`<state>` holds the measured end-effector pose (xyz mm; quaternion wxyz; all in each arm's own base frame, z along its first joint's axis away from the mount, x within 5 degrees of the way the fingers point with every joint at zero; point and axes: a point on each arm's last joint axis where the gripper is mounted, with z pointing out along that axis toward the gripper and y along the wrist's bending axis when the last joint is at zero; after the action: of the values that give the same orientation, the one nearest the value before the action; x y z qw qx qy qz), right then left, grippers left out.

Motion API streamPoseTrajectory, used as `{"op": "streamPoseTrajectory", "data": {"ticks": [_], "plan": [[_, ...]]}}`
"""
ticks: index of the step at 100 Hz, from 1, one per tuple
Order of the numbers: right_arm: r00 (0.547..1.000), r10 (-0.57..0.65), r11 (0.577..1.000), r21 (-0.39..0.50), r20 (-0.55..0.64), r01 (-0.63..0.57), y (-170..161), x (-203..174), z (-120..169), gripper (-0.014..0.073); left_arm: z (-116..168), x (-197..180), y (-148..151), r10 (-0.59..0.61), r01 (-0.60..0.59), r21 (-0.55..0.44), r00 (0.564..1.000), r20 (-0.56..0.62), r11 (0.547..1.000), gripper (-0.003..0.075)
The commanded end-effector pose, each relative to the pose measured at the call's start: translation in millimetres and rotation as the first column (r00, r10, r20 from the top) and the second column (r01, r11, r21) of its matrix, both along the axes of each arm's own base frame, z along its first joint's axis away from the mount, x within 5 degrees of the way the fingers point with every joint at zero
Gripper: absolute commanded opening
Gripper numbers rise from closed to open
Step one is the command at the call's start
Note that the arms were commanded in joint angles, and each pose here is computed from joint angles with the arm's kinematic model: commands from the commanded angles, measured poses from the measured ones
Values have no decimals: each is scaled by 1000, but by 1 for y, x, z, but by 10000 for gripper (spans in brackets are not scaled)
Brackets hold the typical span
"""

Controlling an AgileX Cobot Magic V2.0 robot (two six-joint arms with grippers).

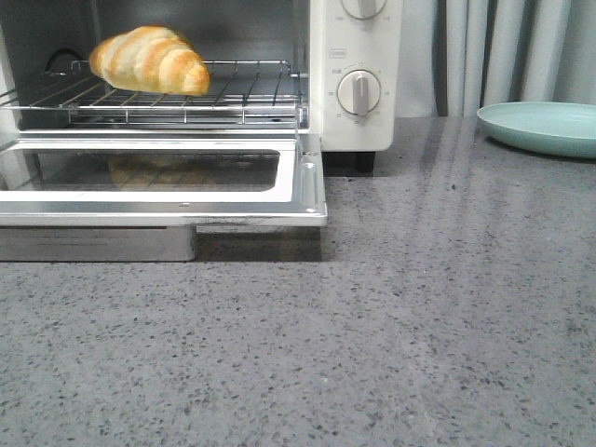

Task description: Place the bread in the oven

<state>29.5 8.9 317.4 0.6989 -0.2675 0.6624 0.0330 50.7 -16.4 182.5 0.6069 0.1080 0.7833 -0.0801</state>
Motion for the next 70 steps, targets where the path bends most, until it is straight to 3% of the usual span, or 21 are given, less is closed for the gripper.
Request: {"op": "streamPoseTrajectory", "data": {"ticks": [1, 22, 38, 44, 52, 55, 70], "plan": [[996, -3, 1000, 28, 91, 1, 0, 0, 14, -60, -3, 0, 0, 12, -10, -38, 999, 41, 999, -21], [997, -5, 1000, 23, 81, 3, 0, 0, 13, -60, -3, 0, 0, 12, -10, -38, 999, 41, 999, -21], [998, -64, 997, -43, 14, 65, 0, 6, -5, -60, -3, 0, 0, 12, -10, -38, 999, 41, 999, -21], [996, -92, 996, 18, -9, 92, 3, 12, -19, -60, -3, 0, 0, 12, -10, -38, 999, 41, 999, -21], [989, -138, 971, 189, -59, 147, 5, 21, -40, -60, -3, 0, 0, 12, -10, -38, 999, 41, 999, -21], [986, -157, 962, 216, -59, 166, 5, 24, -48, -60, -3, 0, 0, 12, -10, -38, 999, 41, 999, -21], [968, -241, 940, 228, -75, 252, 3, 34, -96, -60, -3, 0, 0, 12, -10, -38, 999, 41, 999, -21]]}}
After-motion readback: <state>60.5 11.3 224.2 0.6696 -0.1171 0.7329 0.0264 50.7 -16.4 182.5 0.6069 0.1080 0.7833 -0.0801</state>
